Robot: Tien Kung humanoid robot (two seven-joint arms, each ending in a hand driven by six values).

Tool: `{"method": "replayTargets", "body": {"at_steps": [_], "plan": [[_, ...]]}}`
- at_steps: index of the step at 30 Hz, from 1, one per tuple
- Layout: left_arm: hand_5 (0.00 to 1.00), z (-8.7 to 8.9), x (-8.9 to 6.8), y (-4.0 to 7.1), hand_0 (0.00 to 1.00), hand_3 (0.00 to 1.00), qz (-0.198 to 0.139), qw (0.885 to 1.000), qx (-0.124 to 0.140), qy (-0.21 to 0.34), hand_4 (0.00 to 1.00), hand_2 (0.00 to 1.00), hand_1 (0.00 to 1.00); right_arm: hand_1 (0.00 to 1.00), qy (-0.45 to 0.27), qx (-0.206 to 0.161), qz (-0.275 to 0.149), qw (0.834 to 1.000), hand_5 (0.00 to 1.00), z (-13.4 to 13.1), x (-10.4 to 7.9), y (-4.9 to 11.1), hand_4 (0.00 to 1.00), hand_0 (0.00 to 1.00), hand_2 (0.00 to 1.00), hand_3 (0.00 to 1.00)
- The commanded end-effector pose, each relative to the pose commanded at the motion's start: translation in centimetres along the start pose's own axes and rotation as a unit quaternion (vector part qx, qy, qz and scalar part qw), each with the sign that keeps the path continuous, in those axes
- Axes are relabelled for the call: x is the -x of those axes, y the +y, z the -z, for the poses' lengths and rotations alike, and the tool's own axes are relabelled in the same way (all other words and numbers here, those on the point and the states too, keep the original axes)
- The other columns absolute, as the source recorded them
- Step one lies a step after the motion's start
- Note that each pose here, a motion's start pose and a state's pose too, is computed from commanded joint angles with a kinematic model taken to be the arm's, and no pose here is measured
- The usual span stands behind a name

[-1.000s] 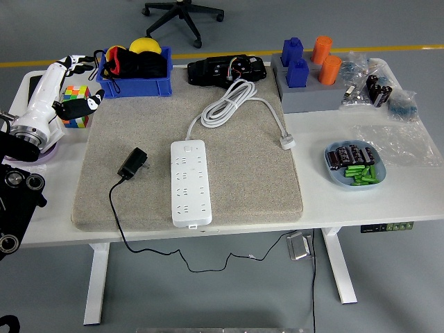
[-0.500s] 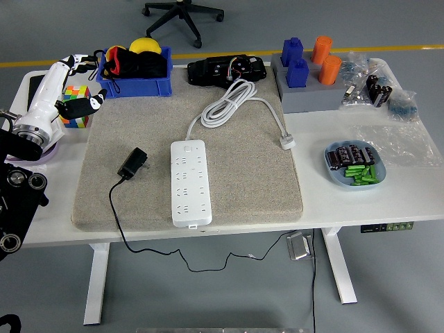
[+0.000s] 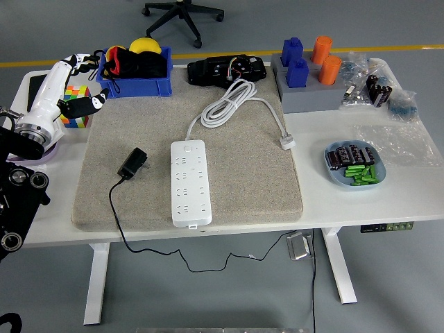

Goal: Pull the plug out,throw it away,press the button

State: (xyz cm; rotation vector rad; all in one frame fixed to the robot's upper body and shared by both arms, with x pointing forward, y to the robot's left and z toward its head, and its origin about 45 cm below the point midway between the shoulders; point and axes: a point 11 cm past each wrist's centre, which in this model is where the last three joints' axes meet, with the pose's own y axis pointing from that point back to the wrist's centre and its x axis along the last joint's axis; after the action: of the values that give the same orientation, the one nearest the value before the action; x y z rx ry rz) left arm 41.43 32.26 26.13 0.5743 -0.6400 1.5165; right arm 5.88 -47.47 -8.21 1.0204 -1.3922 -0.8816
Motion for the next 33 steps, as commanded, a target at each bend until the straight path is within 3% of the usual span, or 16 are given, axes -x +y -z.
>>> {"method": "replayTargets", "body": {"at_steps": [18, 22, 33], "plan": [[0.035, -1.0, -0.5, -0.7, 0.823, 0.802, 0.005, 1.000, 0.009, -0.012, 0.677, 0.765, 0.800, 0.750, 0.010, -0.012, 0.002, 1.000, 0.807, 1.6, 0.2, 0.1, 0.794, 0.787, 0.746, 0.755], [0.034, -0.4, 0.2, -0.2, 0.815, 0.801, 0.013, 1.000, 0.002, -0.005, 0.675, 0.767, 0.798, 0.749, 0.007, 0.002, -0.002, 1.000, 0.799, -0.1, -0.1, 0.0, 0.795, 0.786, 0.746, 0.755], [0.032, -0.5, 0.4, 0.0, 0.805, 0.802, 0.020, 1.000, 0.002, -0.004, 0.675, 0.765, 0.789, 0.749, 0.003, 0.000, 0.000, 1.000, 0.797, -0.1, 0.1, 0.0, 0.795, 0.785, 0.746, 0.755]]}}
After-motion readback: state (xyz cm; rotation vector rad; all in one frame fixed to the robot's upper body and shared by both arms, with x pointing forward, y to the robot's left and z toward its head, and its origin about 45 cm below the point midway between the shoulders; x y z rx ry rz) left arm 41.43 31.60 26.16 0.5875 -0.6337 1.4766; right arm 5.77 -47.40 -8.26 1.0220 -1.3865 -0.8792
